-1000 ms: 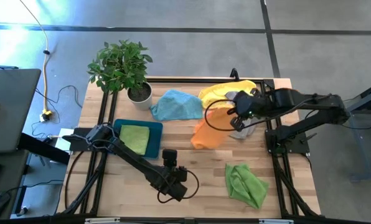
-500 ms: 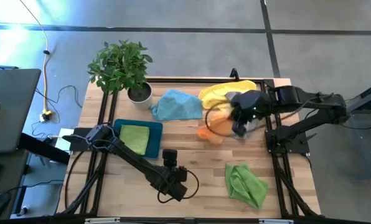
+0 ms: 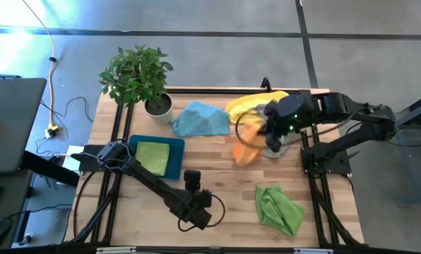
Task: Fold microfiber towels
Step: Fold the orange microfiber towel on the table
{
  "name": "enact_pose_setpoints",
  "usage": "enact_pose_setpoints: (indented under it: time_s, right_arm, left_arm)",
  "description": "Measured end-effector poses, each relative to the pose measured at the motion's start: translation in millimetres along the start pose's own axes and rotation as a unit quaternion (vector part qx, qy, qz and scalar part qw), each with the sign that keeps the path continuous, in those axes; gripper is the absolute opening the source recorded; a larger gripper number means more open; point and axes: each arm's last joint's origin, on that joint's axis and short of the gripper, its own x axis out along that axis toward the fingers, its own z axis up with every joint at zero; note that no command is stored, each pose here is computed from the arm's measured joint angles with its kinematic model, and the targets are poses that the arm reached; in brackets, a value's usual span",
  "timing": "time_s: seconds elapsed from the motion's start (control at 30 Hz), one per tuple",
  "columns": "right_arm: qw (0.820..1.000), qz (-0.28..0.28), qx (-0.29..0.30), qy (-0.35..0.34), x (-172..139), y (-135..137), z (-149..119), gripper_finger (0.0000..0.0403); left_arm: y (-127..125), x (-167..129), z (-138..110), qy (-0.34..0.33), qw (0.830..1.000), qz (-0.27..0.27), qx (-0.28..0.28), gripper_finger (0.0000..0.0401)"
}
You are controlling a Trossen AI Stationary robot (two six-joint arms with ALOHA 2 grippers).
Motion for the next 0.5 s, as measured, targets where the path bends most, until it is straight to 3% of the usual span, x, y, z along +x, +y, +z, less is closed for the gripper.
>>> enact_pose_setpoints:
  time_s: [0.07, 0.13, 0.2, 0.27, 0.33, 0.4, 0.5]
  right_arm:
    - [0.999, -0.038, 0.035, -0.017, -5, -2, 2, 0.0000]
    - [0.999, -0.008, 0.039, -0.019, -7, 1, 5, 0.0000]
    - [0.994, 0.106, 0.005, -0.013, -10, 13, 10, 0.0000]
    - [0.976, 0.214, -0.044, 0.000, -13, 24, 11, 0.0000]
    - [0.962, 0.263, -0.079, -0.003, -16, 31, 12, 0.0000]
    - [0.975, 0.216, -0.059, -0.009, -17, 26, 10, 0.0000]
    - [0.998, 0.027, 0.045, -0.037, -15, 7, 6, 0.0000]
  left_arm:
    - [0, 0, 0, 0.000, 1.000, 0.000, -0.003, 0.0131]
    - [0, 0, 0, 0.000, 1.000, 0.000, -0.004, 0.0131]
    - [-2, -1, -1, -0.001, 1.000, -0.001, -0.002, 0.0131]
    - [-2, -1, -1, -0.002, 1.000, -0.001, -0.001, 0.0131]
    - [-2, -1, -1, -0.002, 1.000, -0.001, -0.001, 0.0131]
    - [-2, -1, -1, -0.003, 1.000, 0.001, 0.000, 0.0131]
    - [-2, -1, -1, -0.004, 1.000, 0.004, 0.002, 0.0131]
